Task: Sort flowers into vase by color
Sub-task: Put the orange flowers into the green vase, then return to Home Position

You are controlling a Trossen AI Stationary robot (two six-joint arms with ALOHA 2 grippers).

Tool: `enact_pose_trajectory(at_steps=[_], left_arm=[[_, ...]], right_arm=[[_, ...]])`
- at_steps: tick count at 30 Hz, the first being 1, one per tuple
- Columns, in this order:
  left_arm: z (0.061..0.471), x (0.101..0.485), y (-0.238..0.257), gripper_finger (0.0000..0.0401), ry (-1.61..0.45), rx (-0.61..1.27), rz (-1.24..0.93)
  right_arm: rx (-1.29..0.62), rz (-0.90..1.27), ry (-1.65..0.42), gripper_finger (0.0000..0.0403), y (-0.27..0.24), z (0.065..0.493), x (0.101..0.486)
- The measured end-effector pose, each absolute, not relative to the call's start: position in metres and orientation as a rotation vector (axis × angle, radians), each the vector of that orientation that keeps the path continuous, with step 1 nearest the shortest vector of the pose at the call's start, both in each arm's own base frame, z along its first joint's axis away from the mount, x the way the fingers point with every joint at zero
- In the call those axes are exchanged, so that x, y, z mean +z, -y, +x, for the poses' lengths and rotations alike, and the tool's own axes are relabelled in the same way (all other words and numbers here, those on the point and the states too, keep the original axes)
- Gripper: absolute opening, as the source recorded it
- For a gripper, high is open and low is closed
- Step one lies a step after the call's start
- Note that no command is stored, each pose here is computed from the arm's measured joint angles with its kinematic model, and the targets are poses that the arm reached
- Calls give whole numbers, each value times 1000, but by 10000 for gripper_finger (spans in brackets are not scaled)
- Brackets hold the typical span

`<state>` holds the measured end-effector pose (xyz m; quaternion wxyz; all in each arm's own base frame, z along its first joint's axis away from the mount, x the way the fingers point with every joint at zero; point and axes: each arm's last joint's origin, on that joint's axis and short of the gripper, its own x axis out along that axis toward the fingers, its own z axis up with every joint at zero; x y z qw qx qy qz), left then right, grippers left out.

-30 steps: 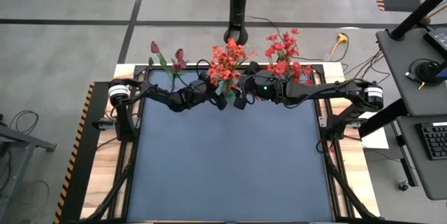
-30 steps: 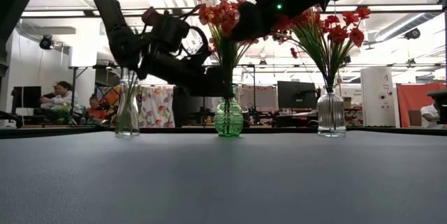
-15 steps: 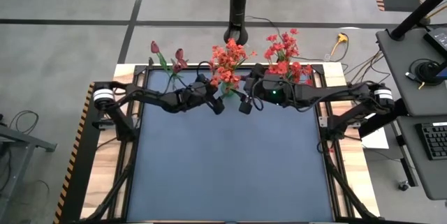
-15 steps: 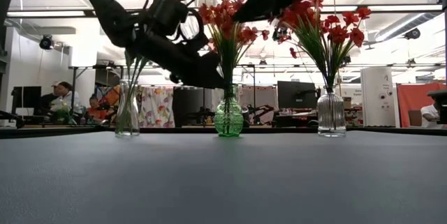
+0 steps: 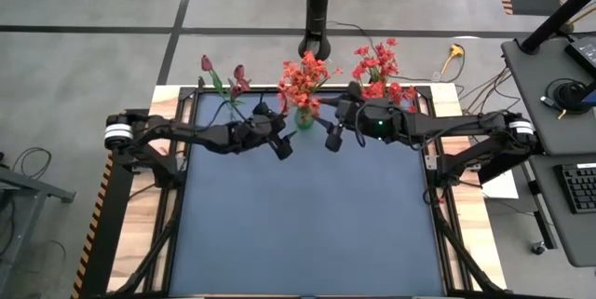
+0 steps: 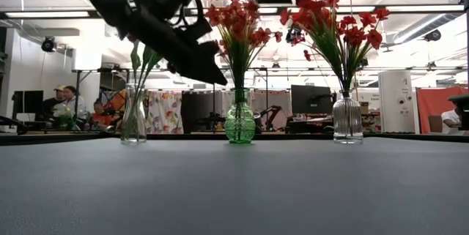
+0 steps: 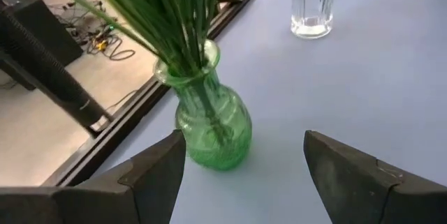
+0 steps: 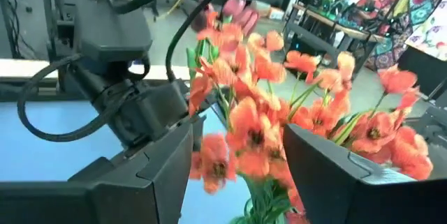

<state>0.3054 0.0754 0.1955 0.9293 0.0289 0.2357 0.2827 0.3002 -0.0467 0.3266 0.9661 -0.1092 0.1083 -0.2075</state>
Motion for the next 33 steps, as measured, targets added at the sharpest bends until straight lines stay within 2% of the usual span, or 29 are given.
enact_pose_trajectory(at_steps=[14,21,27,30,33], left_arm=[[281,239,-30,272,-451,459,119],[264,260,18,272,-381,366,107],[233,282,77,272,-287,185,129],[211,294,102,272,-219,244,152],[188,301,123,272,-167,317,171]], right_arm=[[-379,-205,-104,217,32,286,375],[-256,-226,-145,215,-3,282,397],[-156,-293,-112,215,-49,259,405],[-158,-350,-114,215,-71,239,404],[-80,-351,-92,215,-89,217,401]])
